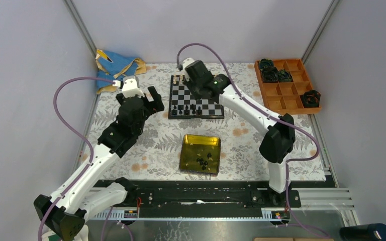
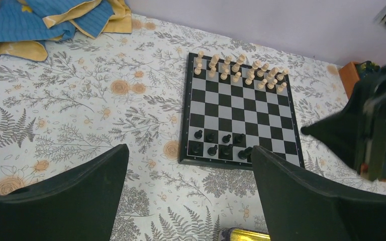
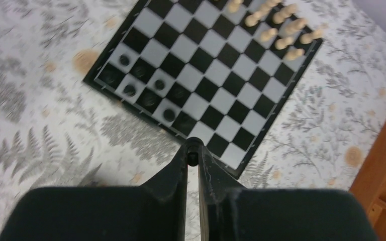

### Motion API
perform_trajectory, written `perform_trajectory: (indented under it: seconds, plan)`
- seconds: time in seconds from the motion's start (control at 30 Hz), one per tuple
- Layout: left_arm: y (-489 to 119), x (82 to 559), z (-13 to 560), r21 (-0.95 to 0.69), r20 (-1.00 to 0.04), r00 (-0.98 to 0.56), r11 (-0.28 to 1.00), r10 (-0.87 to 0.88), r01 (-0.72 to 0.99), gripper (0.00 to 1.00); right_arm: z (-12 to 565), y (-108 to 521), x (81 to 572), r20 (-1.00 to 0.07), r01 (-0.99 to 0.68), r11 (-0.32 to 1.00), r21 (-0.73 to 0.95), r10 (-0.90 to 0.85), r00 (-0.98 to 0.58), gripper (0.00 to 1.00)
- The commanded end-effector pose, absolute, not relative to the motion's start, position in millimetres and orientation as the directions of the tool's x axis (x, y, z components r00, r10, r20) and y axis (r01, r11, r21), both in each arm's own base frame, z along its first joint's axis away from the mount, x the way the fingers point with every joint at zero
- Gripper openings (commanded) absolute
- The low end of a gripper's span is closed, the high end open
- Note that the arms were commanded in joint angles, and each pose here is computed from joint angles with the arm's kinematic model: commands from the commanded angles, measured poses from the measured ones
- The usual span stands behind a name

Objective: Set up the chess pieces on the board
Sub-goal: Place the chess piece on the chessboard.

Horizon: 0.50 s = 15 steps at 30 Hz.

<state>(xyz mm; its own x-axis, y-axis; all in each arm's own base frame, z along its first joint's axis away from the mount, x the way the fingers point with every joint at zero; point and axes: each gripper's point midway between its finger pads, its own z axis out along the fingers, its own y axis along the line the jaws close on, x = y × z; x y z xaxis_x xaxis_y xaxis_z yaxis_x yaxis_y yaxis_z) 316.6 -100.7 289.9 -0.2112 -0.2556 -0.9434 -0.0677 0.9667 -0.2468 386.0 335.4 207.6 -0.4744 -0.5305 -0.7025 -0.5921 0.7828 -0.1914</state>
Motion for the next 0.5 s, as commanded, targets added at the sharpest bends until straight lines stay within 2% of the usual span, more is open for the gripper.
perform_trajectory:
  seconds: [0.0,0.27,0.47]
  plan:
    - [-105,315,289,-0.242,-0.941,-0.233,0.969,-0.246,-0.043,0.99,222,329,425,-0.760,-0.517,0.834,-0.193,-0.460,-0.459,0.00]
    - [-103,311,282,-0.202,-0.939,-0.274,0.978,-0.207,-0.047,0.99,194,332,467,-0.762,-0.494,0.859,-0.131,-0.406,-0.504,0.00]
    - [-101,310,280,-0.188,-0.938,-0.288,0.981,-0.195,-0.052,0.99,162,331,473,-0.719,-0.495,0.863,-0.099,-0.406,-0.564,0.00]
